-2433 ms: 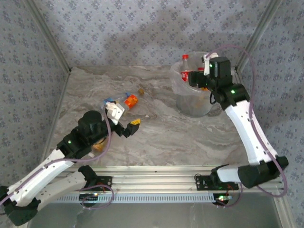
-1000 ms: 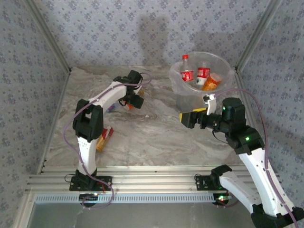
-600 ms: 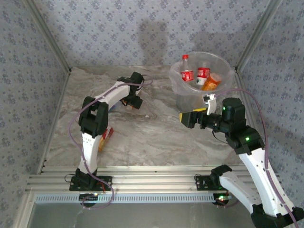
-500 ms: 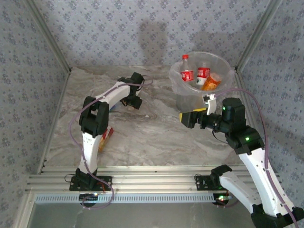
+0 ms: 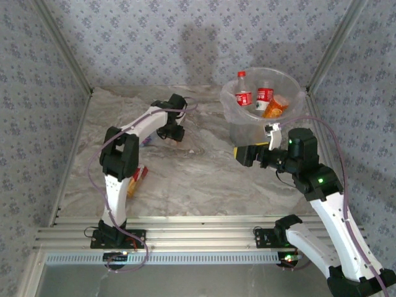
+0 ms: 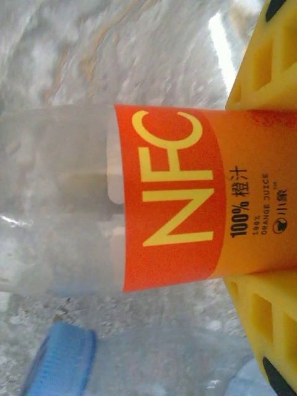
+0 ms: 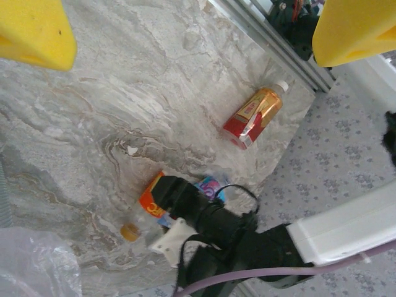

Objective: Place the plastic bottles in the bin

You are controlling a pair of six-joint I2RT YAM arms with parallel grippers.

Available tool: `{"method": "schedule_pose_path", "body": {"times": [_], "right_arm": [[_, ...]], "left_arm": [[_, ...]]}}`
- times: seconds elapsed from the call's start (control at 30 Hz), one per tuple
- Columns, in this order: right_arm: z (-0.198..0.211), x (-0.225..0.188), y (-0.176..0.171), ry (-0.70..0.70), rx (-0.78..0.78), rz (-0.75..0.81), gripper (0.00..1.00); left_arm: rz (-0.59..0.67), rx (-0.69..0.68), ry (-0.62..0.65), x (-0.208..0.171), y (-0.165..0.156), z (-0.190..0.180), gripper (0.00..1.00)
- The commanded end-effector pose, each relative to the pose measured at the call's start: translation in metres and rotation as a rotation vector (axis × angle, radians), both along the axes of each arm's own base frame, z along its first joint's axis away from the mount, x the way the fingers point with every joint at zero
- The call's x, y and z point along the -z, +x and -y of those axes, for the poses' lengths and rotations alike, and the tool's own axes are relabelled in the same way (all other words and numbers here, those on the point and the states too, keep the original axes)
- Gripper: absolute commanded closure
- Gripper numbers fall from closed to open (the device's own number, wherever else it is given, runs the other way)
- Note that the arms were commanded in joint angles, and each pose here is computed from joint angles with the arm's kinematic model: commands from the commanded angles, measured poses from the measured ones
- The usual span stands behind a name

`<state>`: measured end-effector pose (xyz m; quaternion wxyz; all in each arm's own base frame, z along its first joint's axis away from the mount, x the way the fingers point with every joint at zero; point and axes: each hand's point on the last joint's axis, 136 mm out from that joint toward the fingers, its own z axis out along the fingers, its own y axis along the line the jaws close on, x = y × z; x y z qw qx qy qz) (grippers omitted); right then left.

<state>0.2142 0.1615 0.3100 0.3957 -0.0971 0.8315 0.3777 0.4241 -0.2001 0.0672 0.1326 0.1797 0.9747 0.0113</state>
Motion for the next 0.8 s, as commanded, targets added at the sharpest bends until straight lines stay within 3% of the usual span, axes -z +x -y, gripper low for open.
{"method": "schedule_pose_path", "body": {"times": [0.0,0.13,0.37,0.57,0.77], "right_arm": [[0.006,-0.001,0.005,0.015,0.067,-0.006,0.0],[0.005,-0.009,0.016,0.073,0.11,0.0,0.01],[0.002,-0.02,0.035,0.14,0.155,-0.019,0.02],[-0.016,-0.039,0.053,0.246,0.125,-0.048,0.05],[-0.036,-0.045,0.067,0.281,0.073,-0.064,0.04]], "left_arm": [[0.073,-0.015,-0.184,-0.061,-0.011,0.016,0.53],[0.107,0.025,-0.358,-0.094,-0.031,0.033,0.53],[0.198,0.221,-0.723,-0.164,-0.075,0.076,0.53],[0.24,0.419,-0.884,-0.206,-0.124,0.116,0.54],[0.262,0.507,-0.984,-0.223,-0.159,0.136,0.54]]}}
